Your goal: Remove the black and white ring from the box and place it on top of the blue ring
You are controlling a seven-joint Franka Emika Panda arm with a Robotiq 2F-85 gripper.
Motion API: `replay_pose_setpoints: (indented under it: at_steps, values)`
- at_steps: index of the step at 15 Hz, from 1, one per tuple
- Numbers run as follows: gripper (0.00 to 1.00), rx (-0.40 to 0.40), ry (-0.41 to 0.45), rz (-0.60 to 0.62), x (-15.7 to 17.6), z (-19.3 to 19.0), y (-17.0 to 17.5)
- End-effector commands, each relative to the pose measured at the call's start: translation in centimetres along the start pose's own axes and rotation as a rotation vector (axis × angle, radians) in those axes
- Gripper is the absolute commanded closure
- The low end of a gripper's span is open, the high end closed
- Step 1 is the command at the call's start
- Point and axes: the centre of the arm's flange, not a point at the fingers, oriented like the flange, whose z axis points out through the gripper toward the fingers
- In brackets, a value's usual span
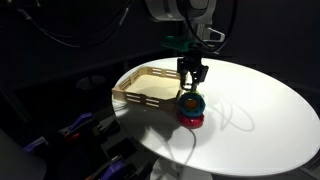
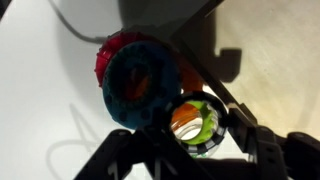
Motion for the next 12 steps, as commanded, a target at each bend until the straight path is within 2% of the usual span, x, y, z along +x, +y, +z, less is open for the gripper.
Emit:
replay_pose_setpoints:
  at_steps: [1,4,5,7,12]
  values:
    - [0.58,-0.023,-0.027,0.053,0.9,-0.1,1.5]
    - [0.58,-0.027,-0.041,0.072,0.9,0.1,2.4]
    - [0.14,-0.028,-0.047,0.077,0.9,0.2,2.6]
    - [0.02,-0.029,-0.058,0.085,0.9,0.3,2.8]
    - [0.00,-0.029,-0.072,0.080,0.6,0.1,2.7]
